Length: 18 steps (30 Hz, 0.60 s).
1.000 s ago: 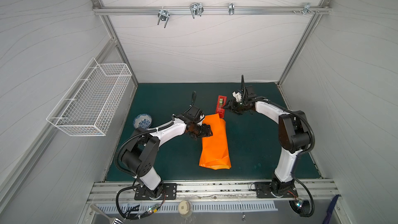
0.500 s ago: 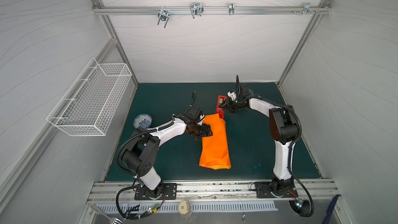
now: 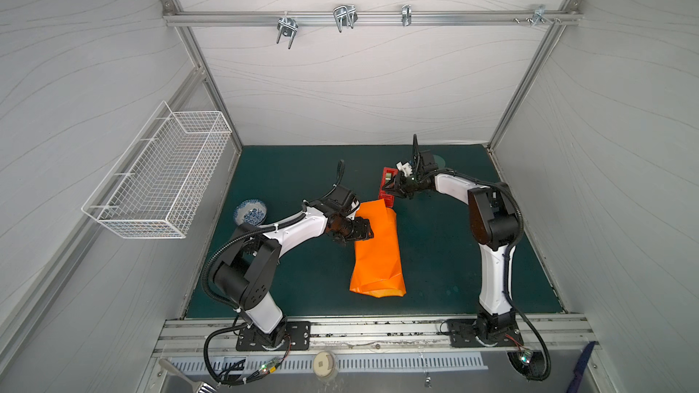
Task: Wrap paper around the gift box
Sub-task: 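Pull a strip of clear tape from the red dispenser with the right gripper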
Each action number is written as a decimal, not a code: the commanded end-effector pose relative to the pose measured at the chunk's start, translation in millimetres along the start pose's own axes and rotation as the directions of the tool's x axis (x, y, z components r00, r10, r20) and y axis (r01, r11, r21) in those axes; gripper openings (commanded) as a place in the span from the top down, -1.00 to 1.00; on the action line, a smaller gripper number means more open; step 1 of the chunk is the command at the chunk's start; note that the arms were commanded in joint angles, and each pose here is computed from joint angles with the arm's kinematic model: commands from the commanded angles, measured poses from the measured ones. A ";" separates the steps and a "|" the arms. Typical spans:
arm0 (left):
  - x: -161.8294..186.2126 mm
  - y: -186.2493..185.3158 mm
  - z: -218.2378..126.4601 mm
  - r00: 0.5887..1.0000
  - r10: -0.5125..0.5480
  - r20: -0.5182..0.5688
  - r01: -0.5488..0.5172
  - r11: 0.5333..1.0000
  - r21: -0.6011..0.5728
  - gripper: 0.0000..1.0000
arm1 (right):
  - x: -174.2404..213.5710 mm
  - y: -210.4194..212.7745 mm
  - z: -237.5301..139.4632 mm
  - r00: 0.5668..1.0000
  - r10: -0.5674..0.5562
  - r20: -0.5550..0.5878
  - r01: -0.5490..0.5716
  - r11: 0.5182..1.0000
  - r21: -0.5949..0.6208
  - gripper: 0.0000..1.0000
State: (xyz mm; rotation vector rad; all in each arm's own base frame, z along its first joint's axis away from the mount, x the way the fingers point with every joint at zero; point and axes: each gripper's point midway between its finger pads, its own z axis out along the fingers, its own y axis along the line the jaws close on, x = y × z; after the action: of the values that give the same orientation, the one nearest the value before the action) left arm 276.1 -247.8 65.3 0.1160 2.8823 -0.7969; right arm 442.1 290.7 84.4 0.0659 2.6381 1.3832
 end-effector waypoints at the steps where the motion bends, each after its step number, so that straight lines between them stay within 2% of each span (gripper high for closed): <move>1: 28.5 43.9 19.7 0.995 -0.039 -0.096 0.023 0.985 -0.168 -0.57 | 2.4 1.5 10.5 0.999 0.030 -0.020 -0.031 0.999 -0.028 0.53; 6: 27.9 43.8 19.4 0.995 -0.039 -0.094 0.023 0.985 -0.169 -0.57 | 2.0 10.2 9.4 0.998 0.056 -0.019 -0.058 0.995 -0.077 0.67; 13: 28.9 44.9 19.4 0.995 -0.041 -0.095 0.024 0.985 -0.173 -0.57 | -2.4 26.3 -1.6 0.995 0.100 0.006 -0.098 0.984 -0.147 0.99; 18: 29.0 45.8 20.0 0.995 -0.042 -0.095 0.025 0.984 -0.175 -0.56 | -3.7 46.5 -10.1 0.993 0.118 0.003 -0.114 0.967 -0.229 1.00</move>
State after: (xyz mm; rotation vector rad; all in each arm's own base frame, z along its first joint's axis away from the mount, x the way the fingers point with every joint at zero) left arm 276.2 -247.9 65.4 0.1161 2.8819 -0.7971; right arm 442.9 297.2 84.7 0.2624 2.5866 1.5695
